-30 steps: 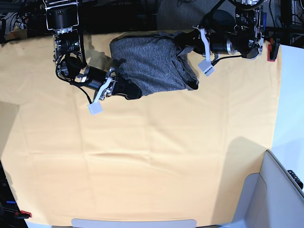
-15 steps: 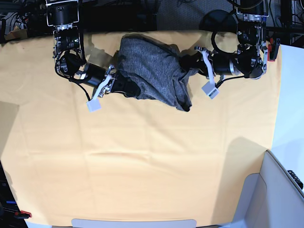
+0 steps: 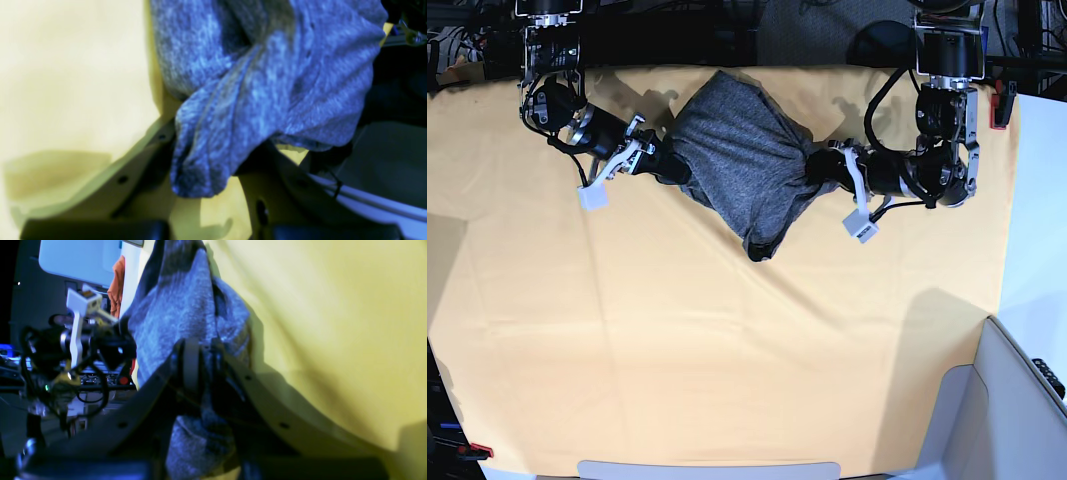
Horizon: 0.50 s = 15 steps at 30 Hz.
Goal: Fold the T-shirt properly
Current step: 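Pull the bundle's sides apart with both grippers, stretching the shirt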
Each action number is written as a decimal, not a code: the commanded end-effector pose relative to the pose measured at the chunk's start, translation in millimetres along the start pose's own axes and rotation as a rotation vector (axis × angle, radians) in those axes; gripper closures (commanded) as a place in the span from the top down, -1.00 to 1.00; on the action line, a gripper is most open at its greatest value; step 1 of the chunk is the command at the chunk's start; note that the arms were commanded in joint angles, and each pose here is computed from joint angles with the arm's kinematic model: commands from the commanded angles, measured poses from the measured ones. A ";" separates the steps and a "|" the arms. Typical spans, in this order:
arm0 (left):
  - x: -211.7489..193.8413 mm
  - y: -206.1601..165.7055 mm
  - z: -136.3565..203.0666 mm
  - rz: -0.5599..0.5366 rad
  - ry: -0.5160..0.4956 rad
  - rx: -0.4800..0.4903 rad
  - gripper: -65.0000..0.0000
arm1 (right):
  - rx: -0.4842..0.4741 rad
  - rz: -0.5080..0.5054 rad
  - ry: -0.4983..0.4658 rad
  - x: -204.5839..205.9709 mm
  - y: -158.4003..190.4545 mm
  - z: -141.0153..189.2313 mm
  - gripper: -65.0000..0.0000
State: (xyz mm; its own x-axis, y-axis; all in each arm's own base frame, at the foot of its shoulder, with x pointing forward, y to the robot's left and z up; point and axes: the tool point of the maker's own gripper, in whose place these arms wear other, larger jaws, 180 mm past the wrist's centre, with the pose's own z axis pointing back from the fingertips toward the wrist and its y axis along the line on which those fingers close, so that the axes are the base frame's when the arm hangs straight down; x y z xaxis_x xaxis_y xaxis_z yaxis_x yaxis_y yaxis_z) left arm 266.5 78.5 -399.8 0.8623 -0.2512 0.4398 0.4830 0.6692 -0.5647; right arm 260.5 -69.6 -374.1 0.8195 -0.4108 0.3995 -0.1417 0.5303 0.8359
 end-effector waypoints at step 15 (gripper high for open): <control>52.8 -1.0 -27.7 -0.068 -0.016 -0.035 -0.99 | 0.038 0.028 0.005 -19.3 27.9 10.5 -0.99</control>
State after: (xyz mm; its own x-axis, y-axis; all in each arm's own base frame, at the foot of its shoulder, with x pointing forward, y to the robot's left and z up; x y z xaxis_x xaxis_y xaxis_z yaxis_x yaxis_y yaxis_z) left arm 304.0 45.6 -402.6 0.8400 -0.2868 0.4606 0.5294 0.6187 -0.5804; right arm 232.0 -54.8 -364.4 0.8313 -0.3834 0.4024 -0.1597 0.5288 0.8336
